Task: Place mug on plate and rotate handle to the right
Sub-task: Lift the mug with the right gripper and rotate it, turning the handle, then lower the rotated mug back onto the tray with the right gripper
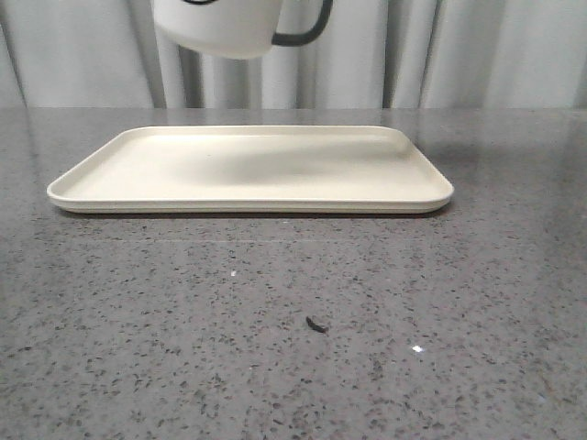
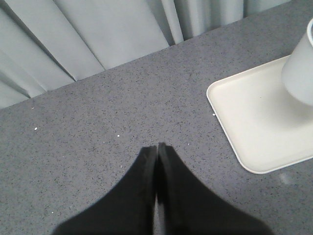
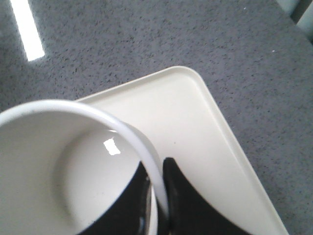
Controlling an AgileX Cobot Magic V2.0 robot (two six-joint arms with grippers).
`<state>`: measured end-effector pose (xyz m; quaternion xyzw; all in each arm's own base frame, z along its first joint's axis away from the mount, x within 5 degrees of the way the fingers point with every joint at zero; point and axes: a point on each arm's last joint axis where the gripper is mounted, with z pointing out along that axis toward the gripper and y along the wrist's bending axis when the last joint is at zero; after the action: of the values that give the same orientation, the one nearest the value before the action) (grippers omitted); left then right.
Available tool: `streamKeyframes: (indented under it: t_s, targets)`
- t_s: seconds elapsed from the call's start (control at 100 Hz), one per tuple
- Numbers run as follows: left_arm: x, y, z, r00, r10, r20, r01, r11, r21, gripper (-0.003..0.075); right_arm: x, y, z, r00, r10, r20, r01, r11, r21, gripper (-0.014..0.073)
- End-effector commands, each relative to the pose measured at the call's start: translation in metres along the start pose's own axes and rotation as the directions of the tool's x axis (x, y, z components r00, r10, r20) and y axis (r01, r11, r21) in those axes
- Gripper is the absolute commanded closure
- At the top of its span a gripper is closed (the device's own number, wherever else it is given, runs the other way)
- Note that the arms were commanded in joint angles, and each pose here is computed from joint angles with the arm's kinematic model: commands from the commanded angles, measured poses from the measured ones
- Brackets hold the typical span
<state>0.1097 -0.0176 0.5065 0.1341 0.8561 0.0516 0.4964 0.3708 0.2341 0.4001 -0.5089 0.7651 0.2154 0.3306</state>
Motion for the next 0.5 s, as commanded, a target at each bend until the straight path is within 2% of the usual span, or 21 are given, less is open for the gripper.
streamKeyframes:
  t_s: [0.0, 0.25, 0.49]
  targets:
    - [-0.004, 0.003, -0.006, 0.999, -0.008, 0.045, 0.009, 1.0, -0.012, 0.0739, -0.001, 0.014, -0.024, 0.998, -0.056, -0.025, 0.055, 0.998, -0.032, 0.0658]
    - [-0.004, 0.003, -0.006, 0.999, -0.009, 0.045, 0.009, 1.0, -0.01, 0.0739, 0.02, 0.008, -0.005, 0.989, -0.058, -0.139, 0.054, 0.998, -0.031, 0.0658]
    - [-0.004, 0.003, -0.006, 0.999, -0.009, 0.045, 0.009, 1.0, -0.01, 0.0739, 0.027, 0.005, 0.005, 0.984, -0.074, -0.164, 0.066, 0.997, -0.051, 0.0658]
